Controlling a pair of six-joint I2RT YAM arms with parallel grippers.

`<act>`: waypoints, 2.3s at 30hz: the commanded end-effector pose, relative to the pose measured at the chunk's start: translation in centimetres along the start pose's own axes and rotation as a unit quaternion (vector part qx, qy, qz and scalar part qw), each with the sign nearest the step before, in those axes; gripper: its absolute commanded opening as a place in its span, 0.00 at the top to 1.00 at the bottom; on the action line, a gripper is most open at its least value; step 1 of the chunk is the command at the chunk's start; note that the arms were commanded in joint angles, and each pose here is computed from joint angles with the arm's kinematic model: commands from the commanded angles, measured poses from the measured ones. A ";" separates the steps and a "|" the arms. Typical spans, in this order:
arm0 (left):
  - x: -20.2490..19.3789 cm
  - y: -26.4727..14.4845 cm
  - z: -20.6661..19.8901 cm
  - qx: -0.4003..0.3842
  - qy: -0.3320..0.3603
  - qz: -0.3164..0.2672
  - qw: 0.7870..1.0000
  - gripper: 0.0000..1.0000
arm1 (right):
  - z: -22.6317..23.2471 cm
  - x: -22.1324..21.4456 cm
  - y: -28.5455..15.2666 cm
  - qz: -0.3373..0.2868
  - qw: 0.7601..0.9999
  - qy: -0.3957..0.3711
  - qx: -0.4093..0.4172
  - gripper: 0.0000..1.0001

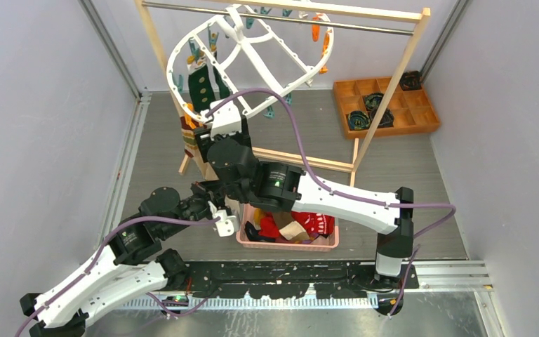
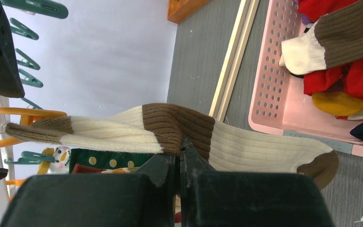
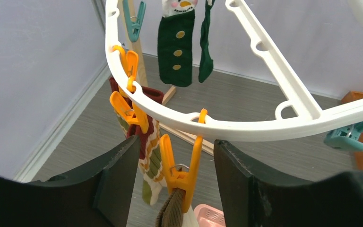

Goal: Remove the socks clipped to the hanger
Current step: Remove the sock from the hanger, then place the sock in the bin.

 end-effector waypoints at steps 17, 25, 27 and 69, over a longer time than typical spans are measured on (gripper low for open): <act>0.4 -0.5 0.7 0.019 0.000 -0.014 1.000 1.00 | 0.0 2.7 0.2 -0.048 0.997 0.037 -0.036 0.63; 0.1 -0.4 -0.2 0.008 0.014 -0.010 1.000 1.00 | 0.1 3.4 -0.2 -0.041 0.997 0.063 -0.006 0.90; 0.0 -0.5 -0.4 0.003 0.021 -0.011 1.000 1.00 | 0.0 3.4 -0.3 -0.038 0.997 0.070 -0.001 0.96; 5.5 -7.7 5.3 -0.039 -0.293 -0.144 0.944 1.00 | -4.9 -4.1 -9.3 0.135 0.870 0.126 0.457 0.22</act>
Point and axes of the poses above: each gripper's point midway between its finger pads, its own y axis out along the fingers, its own z axis along the line the jaws close on, x = y × z, the point moved 10 cm from there along -y, back along the fingers, and after that the axes turned 14 degrees about y, right-handed, at the moved point
